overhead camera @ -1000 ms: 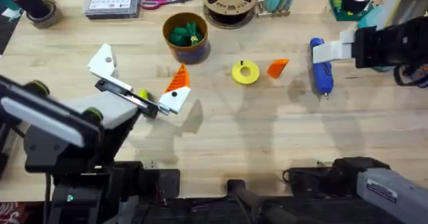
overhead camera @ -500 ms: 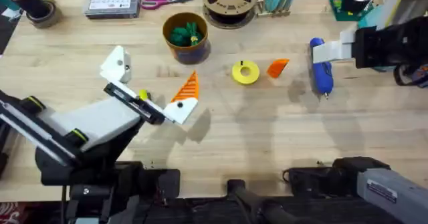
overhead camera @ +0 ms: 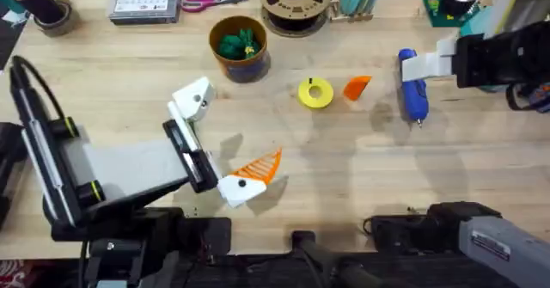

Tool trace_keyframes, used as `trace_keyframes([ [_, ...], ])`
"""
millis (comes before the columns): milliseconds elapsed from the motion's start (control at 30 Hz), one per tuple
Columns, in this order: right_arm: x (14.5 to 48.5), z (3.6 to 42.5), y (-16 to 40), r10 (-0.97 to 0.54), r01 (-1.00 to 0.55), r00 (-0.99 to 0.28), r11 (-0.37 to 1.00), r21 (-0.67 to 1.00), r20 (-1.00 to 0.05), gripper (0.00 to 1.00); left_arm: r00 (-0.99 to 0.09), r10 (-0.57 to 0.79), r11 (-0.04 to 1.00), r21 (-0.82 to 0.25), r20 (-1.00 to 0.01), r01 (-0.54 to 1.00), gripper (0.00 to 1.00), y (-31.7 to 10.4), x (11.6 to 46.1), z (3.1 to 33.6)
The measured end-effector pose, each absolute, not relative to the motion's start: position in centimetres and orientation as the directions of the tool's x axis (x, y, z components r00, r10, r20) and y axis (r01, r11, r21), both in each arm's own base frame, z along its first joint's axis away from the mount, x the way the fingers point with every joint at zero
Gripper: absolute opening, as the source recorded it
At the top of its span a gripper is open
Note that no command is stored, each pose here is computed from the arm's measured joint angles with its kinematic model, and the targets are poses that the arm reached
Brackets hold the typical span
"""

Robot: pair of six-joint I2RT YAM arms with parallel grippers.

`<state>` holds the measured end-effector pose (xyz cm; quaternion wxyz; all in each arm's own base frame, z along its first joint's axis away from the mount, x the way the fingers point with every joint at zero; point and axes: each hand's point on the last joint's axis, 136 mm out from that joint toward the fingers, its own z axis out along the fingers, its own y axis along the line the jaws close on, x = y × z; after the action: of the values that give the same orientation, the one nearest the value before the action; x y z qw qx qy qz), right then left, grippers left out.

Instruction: Pick up the gripper from the table and insert it into the empty holder that is missing its gripper. Then pick up a screw, insert it into the mounting hole, and use the screwdriver to tighten it. Finally, clean up the table by picking up the vegetable and placing it into the bucket.

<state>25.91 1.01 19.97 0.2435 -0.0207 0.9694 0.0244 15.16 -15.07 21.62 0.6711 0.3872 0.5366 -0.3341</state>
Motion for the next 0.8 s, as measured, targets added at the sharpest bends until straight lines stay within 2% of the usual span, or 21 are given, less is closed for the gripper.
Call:
trace_keyframes([
  [200,25.9,20.0,1.0,-0.029,-0.052,-0.88,0.998,0.037,-0.473,0.995,0.098,-0.043,0.408,0.072,-0.994,0.91,0.985,-15.6,14.2,20.4],
  [400,25.9,20.0,1.0,-0.029,-0.052,-0.88,0.998,0.037,-0.473,0.996,0.005,-0.043,0.383,-0.012,-0.999,0.924,0.985,-15.8,14.0,19.1],
  [633,25.9,20.0,1.0,-0.028,-0.052,-0.881,0.998,0.037,-0.473,0.995,-0.066,-0.026,0.36,-0.071,-0.998,0.93,0.985,-16.0,13.7,17.6],
  [800,25.9,20.0,1.0,-0.028,-0.052,-0.881,0.998,0.037,-0.473,0.995,-0.076,-0.021,0.354,-0.078,-0.997,0.932,0.985,-16.0,13.6,17.3],
])
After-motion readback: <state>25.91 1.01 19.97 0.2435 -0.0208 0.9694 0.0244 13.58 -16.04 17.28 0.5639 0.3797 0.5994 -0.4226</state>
